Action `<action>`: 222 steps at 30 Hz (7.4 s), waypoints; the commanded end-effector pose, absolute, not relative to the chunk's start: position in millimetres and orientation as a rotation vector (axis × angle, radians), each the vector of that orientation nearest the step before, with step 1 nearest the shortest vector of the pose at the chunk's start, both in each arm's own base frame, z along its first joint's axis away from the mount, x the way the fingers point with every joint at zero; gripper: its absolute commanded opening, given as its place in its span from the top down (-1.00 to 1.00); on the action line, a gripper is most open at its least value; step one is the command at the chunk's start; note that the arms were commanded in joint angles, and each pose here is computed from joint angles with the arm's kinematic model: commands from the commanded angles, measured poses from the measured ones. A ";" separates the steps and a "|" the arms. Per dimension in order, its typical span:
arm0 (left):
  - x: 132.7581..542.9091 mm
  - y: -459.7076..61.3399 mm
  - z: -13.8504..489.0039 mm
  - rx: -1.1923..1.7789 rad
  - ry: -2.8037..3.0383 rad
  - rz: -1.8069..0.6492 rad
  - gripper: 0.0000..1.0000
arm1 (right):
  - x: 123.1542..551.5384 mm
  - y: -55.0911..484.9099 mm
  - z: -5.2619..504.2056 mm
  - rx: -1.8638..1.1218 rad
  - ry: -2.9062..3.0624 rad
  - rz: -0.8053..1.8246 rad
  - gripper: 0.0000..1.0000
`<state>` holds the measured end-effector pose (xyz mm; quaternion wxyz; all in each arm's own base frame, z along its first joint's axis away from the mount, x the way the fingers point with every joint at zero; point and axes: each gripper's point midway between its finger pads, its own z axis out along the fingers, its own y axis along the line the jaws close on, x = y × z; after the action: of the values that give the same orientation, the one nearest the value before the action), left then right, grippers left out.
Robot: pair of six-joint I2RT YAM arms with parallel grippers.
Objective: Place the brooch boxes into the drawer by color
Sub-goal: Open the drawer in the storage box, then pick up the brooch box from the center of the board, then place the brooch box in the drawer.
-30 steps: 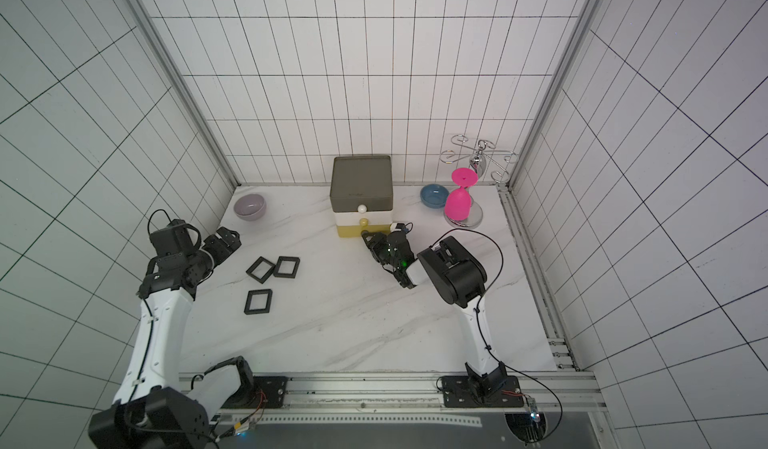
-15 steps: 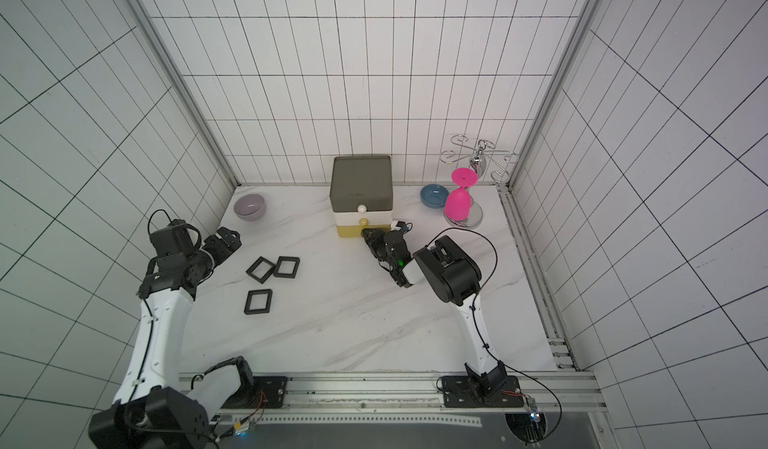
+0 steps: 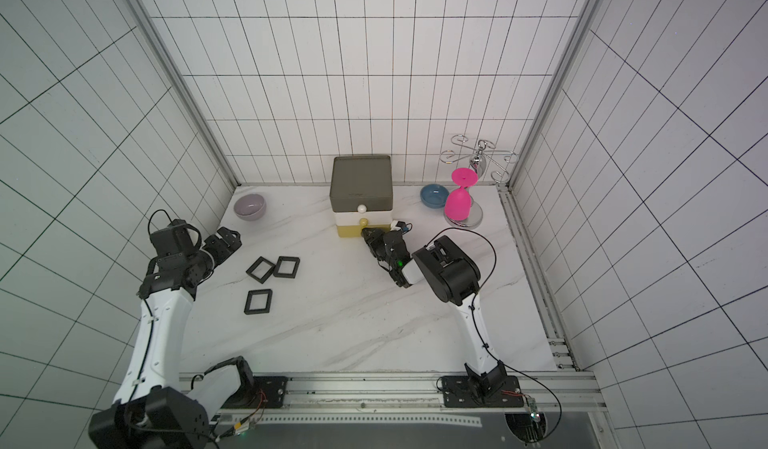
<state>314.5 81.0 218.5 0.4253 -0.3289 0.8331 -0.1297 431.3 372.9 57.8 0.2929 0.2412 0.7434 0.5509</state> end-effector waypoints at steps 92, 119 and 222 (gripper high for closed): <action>309.8 99.7 212.2 -0.920 2.068 -0.215 -0.97 | 258.4 508.0 198.3 -0.613 2.268 1.104 -0.33; 310.8 99.4 212.9 -0.928 2.059 -0.226 -0.96 | 293.2 575.7 57.3 -0.783 2.573 0.799 -0.13; 314.9 90.8 210.7 -0.875 2.089 -0.273 -0.96 | 354.8 287.5 76.2 -0.230 2.631 0.199 0.70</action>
<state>313.6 90.9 208.5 0.4123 -0.3557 0.8316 -0.1094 352.7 296.7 85.5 0.2449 -0.0880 0.9612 0.0918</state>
